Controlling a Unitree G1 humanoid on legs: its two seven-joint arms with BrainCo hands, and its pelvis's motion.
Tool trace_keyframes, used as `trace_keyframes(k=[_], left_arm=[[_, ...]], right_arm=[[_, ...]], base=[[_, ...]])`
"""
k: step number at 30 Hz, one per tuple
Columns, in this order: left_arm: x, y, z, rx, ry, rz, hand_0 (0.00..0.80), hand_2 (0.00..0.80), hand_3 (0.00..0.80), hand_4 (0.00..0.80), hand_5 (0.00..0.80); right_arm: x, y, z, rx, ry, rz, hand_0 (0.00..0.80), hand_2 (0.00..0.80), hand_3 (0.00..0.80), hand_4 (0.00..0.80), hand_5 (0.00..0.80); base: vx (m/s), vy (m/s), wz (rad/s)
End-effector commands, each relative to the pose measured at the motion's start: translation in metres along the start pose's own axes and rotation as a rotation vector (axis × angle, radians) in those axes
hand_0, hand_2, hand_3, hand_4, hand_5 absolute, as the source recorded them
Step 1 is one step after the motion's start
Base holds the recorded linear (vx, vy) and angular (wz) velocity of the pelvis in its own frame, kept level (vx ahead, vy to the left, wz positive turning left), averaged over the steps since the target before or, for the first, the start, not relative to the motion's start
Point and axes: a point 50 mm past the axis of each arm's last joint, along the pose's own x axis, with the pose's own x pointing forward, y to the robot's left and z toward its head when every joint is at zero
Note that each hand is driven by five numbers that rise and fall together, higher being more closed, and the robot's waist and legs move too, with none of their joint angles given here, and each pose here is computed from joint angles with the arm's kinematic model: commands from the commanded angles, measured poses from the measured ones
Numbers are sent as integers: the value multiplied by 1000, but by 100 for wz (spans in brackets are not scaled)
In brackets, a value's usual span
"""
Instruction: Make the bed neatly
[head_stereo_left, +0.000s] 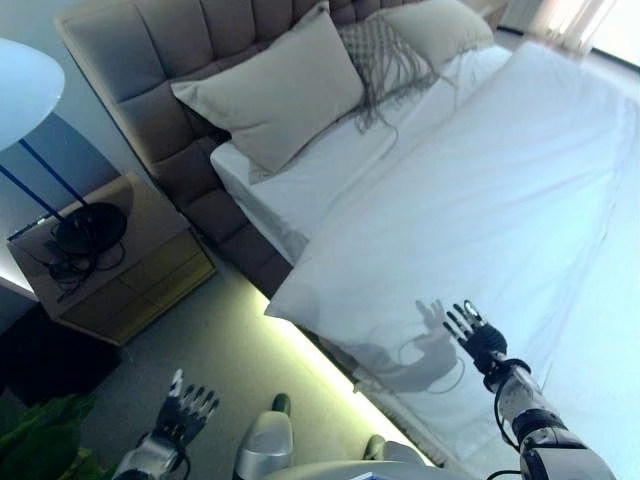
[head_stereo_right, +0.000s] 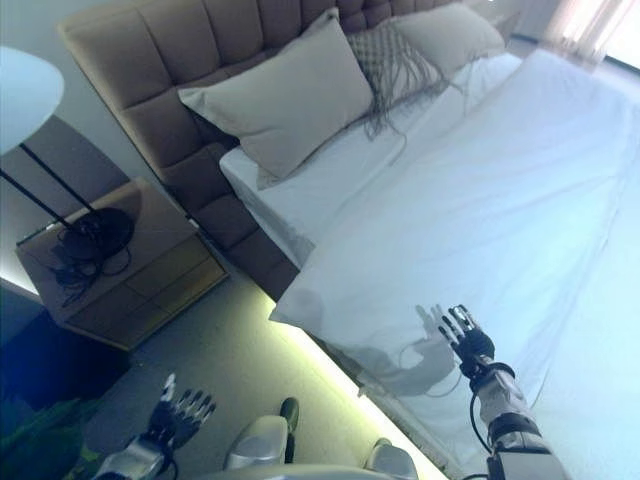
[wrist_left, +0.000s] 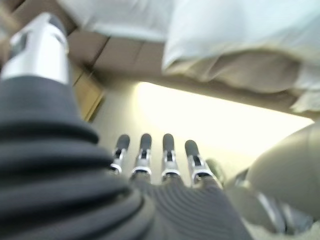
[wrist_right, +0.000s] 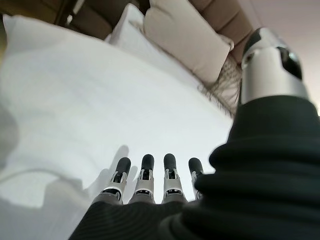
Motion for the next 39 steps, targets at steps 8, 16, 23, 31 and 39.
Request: trace_keyframes(k=[8,16,23,31,39], left_arm=[[21,-45,2,193,-8,-107,0,0,0,0,0],[10,5,-17,406,80,184,0,0,0,0,0],[-4,35,-26,711,205,368,0,0,0,0,0],[-13,49,-56,674,283,420,0,0,0,0,0],[-17,51,-92,667,387,427,0,0,0,0,0]], right_arm=[[10,7,10,28,-37,-54,0,0,0,0,0],[-25,-29,-49,83,139,-177,0,0,0,0,0],[-50,-34,-102,86,316,-246,0,0,0,0,0],[-77,-38,-142,108,496,-309,0,0,0,0,0],[-105,-39,-177,116,636,-468,0,0,0,0,0]], base=[[-23,-66,-19],[68,-27,-39],[8,-40,-76],[15,12,-41],[-10,40,-18]])
